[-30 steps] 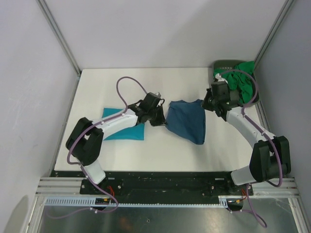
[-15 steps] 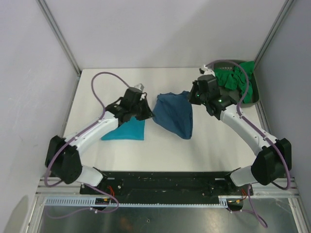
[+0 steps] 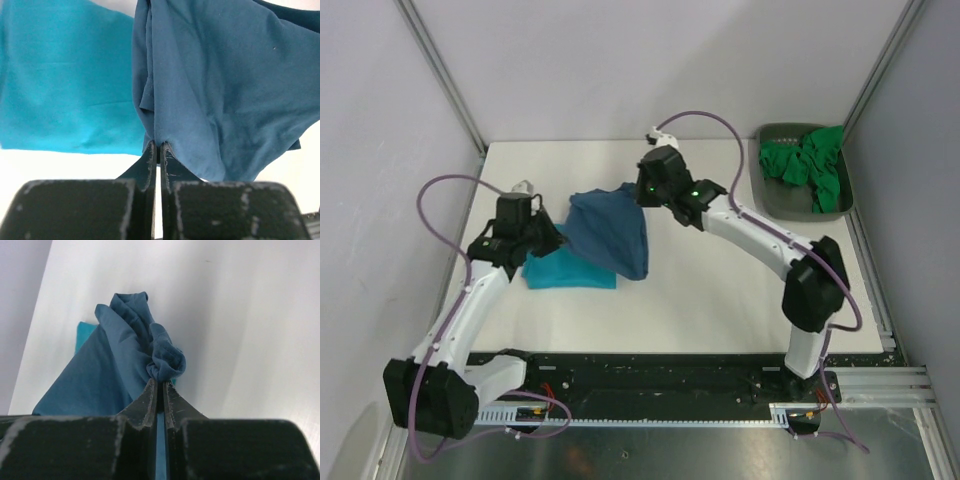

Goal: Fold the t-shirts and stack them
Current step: Put the neatly folded tshirt into the corner of the board with the left arm

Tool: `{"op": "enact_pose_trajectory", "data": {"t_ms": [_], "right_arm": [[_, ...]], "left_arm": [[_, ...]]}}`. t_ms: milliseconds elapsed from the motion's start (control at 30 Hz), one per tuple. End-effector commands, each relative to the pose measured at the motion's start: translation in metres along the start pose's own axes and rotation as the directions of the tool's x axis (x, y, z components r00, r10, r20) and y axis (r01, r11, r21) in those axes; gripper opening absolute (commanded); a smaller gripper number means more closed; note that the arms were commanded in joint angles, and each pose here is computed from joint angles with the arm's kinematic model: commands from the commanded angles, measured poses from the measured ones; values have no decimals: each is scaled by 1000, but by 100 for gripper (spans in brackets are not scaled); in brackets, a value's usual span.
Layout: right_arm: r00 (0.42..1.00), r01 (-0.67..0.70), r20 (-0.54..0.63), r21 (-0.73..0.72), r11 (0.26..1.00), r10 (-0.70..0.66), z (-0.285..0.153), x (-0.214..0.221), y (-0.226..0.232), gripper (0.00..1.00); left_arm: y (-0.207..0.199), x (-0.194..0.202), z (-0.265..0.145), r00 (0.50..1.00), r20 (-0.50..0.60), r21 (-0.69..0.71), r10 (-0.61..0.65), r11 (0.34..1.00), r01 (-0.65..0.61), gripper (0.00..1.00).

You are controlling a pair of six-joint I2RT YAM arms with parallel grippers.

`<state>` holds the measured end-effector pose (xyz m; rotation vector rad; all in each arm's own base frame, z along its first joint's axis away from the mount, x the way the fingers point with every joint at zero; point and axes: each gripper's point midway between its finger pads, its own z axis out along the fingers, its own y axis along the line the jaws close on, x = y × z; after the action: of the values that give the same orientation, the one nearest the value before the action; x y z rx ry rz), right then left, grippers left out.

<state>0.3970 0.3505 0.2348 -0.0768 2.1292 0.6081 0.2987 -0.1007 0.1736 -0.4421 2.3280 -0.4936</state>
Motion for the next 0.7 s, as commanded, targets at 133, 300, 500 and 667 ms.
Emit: {"op": "enact_pose_trajectory", "data": {"t_ms": [133,300,500,667], "right_arm": [[999,-1,51,-94,996,6,31,-15,64,0],[999,-5,31,-112,994,9,47,-6,75,0],[1000,-7,21,-126,992,9,60,0,80,0],[1000,1,15,-129,992,1,69,3,82,0]], "left_arm": [[58,-14,-21,997,75,-102,-1,995,9,0],[83,-22,-25,994,105,-156,-32,987,49,0],[100,-20,-25,992,114,-204,-53,976,75,0],[107,-19,-21,992,104,-227,-65,970,87,0]]}}
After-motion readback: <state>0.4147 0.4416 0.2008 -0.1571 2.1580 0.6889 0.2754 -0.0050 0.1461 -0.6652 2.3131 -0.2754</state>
